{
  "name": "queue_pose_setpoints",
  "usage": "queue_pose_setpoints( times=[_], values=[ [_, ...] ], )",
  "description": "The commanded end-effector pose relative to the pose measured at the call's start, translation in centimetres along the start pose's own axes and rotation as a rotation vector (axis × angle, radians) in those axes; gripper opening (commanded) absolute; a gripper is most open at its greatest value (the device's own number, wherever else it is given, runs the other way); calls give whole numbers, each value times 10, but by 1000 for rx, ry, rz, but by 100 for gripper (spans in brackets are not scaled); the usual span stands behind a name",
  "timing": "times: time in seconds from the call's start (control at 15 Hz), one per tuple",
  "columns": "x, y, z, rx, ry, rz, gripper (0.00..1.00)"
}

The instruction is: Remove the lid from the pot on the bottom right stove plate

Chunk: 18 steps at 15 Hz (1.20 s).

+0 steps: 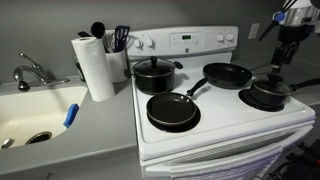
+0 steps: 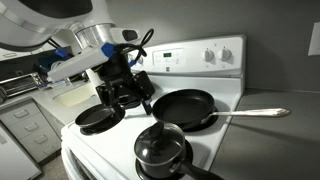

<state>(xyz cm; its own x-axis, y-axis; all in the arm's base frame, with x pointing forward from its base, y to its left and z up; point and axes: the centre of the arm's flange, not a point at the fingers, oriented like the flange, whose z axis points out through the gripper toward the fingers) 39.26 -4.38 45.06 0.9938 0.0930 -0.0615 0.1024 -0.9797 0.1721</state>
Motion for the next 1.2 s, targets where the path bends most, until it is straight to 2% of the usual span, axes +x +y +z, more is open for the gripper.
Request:
queue_pose_setpoints(
  times=[0.0, 0.2, 1.13],
  values=[
    [0, 2, 13, -26, -18, 24, 100],
    [0, 1, 8, -2, -15, 16, 100],
    [0, 0, 8, -1, -14, 16, 100]
  ],
)
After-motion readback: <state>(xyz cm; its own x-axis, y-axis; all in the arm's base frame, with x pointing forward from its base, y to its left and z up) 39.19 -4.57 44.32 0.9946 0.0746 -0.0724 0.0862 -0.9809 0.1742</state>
